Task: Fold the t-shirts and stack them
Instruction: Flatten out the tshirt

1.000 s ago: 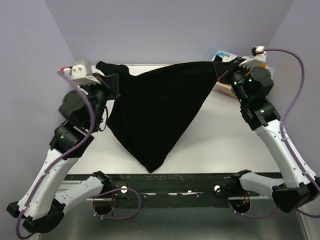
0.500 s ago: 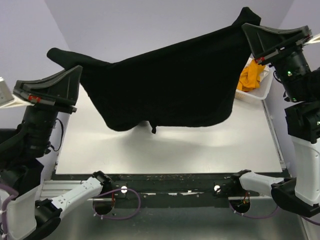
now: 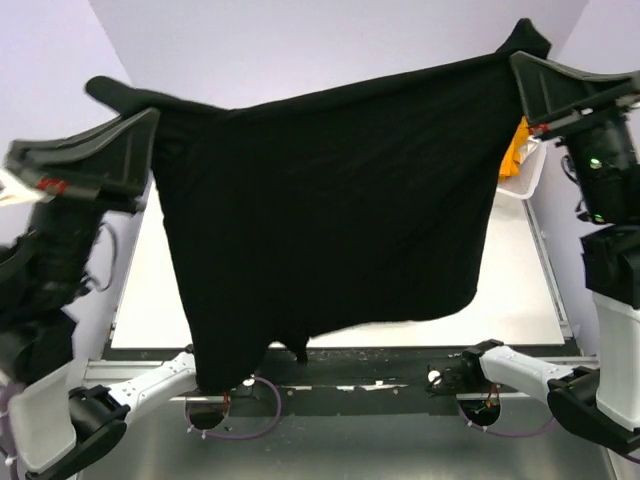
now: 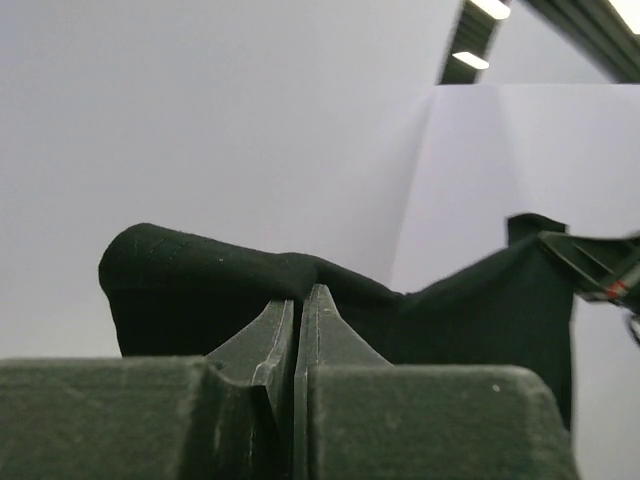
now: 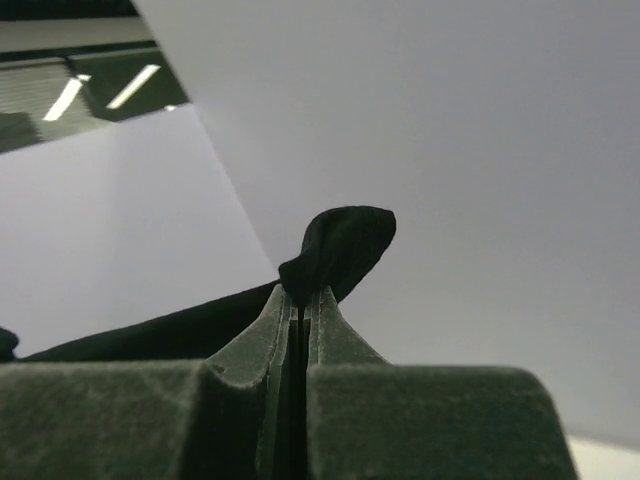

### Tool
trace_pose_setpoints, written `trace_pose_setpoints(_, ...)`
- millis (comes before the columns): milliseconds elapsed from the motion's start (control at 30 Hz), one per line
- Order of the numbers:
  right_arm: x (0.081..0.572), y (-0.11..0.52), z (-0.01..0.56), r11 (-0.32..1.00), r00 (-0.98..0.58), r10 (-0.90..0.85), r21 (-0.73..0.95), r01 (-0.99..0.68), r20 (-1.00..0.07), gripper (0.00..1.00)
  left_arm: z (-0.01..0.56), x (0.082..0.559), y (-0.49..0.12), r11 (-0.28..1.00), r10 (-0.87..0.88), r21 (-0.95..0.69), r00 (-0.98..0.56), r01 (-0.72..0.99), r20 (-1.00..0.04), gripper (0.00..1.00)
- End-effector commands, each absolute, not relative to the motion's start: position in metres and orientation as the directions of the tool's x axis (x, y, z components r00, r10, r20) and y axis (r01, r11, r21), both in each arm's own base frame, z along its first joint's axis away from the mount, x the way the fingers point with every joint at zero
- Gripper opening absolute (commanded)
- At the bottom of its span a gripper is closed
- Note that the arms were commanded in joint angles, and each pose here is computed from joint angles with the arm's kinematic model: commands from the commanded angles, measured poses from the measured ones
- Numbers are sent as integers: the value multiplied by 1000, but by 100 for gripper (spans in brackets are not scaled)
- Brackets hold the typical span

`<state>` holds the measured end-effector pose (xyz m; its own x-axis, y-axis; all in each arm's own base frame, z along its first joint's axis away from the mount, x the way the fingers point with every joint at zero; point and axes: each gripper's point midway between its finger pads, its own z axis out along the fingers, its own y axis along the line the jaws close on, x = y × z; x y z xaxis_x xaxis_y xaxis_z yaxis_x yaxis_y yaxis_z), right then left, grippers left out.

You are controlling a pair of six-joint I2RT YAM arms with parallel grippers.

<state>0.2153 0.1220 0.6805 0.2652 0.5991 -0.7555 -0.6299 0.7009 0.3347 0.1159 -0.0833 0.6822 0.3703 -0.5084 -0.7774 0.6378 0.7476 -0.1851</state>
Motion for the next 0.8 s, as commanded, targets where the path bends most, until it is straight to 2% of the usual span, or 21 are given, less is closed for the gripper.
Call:
trace_pose_setpoints(0, 309, 95, 597, 846, 229, 516, 450, -285, -825, 1, 619, 239, -93, 926, -335, -243, 329, 290, -883, 0)
trace_pose_setpoints(100, 366, 88, 513, 888, 158, 460, 454, -75, -874, 1, 544, 319, -109, 979, -203, -191, 204, 73, -958, 0)
trace_pose_setpoints(233, 425, 88, 398, 908, 70, 401, 406, 100, -913, 1, 420, 413, -128, 988, -146, -142, -77, -52, -986, 0)
trace_pose_setpoints(333, 463, 102, 299, 925, -76, 357, 342, 164, -931, 1, 324, 471, -128, 988, -104, -68, -270, -137, -957, 0)
trace_pose_setpoints(400, 486, 106, 240, 937, -165, 310, 273, 217, -936, 1, 271, 500, -137, 991, -84, -35, -401, -127, -912, 0)
trace_pose_setpoints(467, 509, 106, 190, 943, -239, 259, 191, 273, -936, 7, 228, 521, -141, 989, -69, 8, -512, -148, -856, 4)
trace_pose_setpoints(567, 530, 105, 140, 933, -350, 217, 89, 348, -911, 36, 198, 537, -139, 980, -58, 69, -605, -185, -794, 46)
trace_pose_setpoints(600, 532, 105, 135, 932, -363, 215, 80, 354, -907, 48, 195, 540, -138, 979, -60, 74, -612, -191, -789, 56)
trace_pose_setpoints(633, 534, 106, 134, 934, -363, 214, 81, 347, -907, 92, 194, 541, -138, 980, -60, 70, -614, -186, -787, 63)
trace_pose_setpoints(667, 536, 108, 136, 938, -355, 210, 86, 336, -911, 100, 195, 541, -138, 982, -63, 59, -609, -179, -790, 73)
trace_pose_setpoints(700, 535, 110, 138, 940, -351, 212, 93, 327, -912, 100, 198, 540, -139, 984, -70, 44, -598, -173, -798, 98)
trace_pose_setpoints(767, 532, 111, 143, 942, -344, 226, 115, 314, -912, 100, 206, 534, -139, 987, -81, 17, -578, -162, -812, 99)
